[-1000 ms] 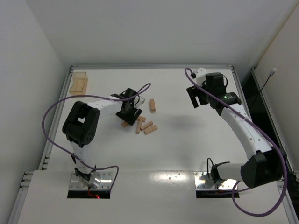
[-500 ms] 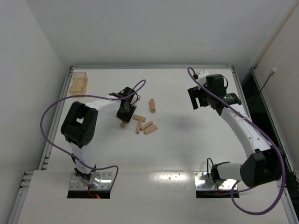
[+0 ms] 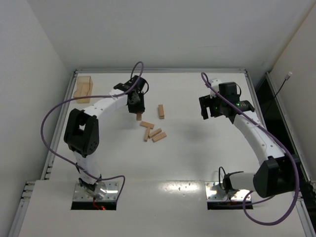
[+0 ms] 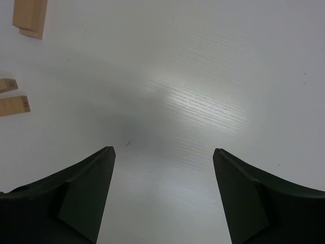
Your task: Build the wood block tower
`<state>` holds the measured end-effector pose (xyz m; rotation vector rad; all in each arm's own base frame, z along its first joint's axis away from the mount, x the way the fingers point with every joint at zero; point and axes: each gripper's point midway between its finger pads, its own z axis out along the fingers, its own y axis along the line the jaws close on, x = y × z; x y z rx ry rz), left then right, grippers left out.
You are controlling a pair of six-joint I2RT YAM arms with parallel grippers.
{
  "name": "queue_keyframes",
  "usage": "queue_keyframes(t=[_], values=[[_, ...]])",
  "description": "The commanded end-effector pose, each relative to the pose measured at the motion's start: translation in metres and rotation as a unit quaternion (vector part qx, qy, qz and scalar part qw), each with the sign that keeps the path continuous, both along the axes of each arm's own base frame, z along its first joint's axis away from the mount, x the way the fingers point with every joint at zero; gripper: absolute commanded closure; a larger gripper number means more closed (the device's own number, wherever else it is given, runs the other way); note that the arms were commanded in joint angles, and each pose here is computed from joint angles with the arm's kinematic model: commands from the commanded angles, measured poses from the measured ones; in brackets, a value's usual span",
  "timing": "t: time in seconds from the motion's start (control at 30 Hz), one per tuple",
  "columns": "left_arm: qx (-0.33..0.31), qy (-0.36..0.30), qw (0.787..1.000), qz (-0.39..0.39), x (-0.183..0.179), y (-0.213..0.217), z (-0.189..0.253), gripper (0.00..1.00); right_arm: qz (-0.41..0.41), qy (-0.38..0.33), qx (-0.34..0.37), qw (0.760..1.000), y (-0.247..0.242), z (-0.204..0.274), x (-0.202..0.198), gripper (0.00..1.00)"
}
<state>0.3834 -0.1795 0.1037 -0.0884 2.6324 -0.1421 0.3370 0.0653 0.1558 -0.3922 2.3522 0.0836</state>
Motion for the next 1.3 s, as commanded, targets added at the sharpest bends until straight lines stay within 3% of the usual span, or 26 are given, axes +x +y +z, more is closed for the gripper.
queue_keyframes(t=[0.0, 0.2, 0.33, 0.87, 1.27], values=[[-0.03, 0.005, 0.999, 0.015, 0.01, -0.042, 0.007, 1.0, -0.013, -0.013, 0.021, 1.0, -0.002, 0.011, 0.01, 0.25], [-0.019, -0.048, 0.998, 0.02, 0.04, -0.084, 0.029, 1.0, -0.029, -0.004, 0.042, 0.999, -0.006, 0.008, 0.011, 0.25], [-0.009, -0.054, 0.999, 0.001, 0.039, -0.11, 0.023, 1.0, -0.038, 0.003, 0.049, 0.998, -0.01, 0.004, 0.013, 0.25], [-0.001, -0.077, 0.997, 0.008, 0.077, -0.13, 0.004, 1.0, -0.05, 0.02, 0.068, 0.996, -0.016, -0.008, 0.009, 0.26], [0.021, -0.077, 0.997, 0.013, 0.085, -0.128, -0.015, 1.0, -0.054, 0.026, 0.074, 0.995, -0.019, -0.01, 0.005, 0.26]])
